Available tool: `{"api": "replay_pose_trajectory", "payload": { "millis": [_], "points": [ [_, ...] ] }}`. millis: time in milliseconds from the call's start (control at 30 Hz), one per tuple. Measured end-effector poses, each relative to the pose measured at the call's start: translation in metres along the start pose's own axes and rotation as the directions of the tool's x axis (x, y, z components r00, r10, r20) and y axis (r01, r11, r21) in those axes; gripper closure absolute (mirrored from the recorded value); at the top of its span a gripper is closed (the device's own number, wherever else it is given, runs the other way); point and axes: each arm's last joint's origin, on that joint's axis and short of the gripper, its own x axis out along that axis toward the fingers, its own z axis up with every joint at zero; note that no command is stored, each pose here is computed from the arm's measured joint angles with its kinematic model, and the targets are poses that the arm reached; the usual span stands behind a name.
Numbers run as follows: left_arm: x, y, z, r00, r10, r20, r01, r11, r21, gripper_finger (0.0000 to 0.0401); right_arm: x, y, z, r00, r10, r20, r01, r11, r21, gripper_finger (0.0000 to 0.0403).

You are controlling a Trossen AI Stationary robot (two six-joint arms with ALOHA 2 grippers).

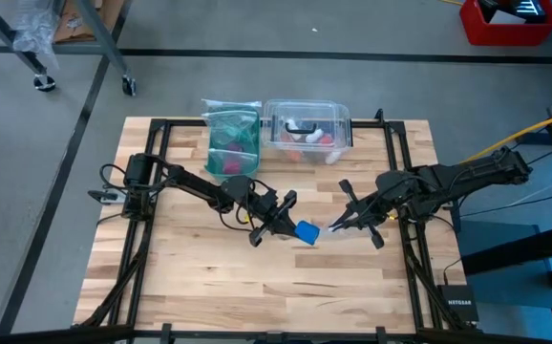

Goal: Roll bandage
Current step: Put the blue bandage into the transparent zip bag

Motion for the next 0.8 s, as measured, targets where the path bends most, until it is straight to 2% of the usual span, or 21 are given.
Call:
{"api": "replay_pose_trajectory", "payload": {
  "millis": [433, 800],
  "points": [
    [0.0, 0.0, 0.0, 1.0, 0.0, 0.0, 0.0, 1.0, 0.0, 0.04, 0.0, -0.0009, 0.0012, 1.0, -0.022, 0.009, 0.022, 1.0, -0.003, 0.0402],
    [0.002, -0.0031, -0.001, 1.0, -0.01, -0.002, 0.01, 1.0, -0.02, 0.04, -0.0002, -0.0038, 0.0032, 0.994, -0.104, 0.014, 0.104, 0.995, -0.005, 0.0402]
  ]
}}
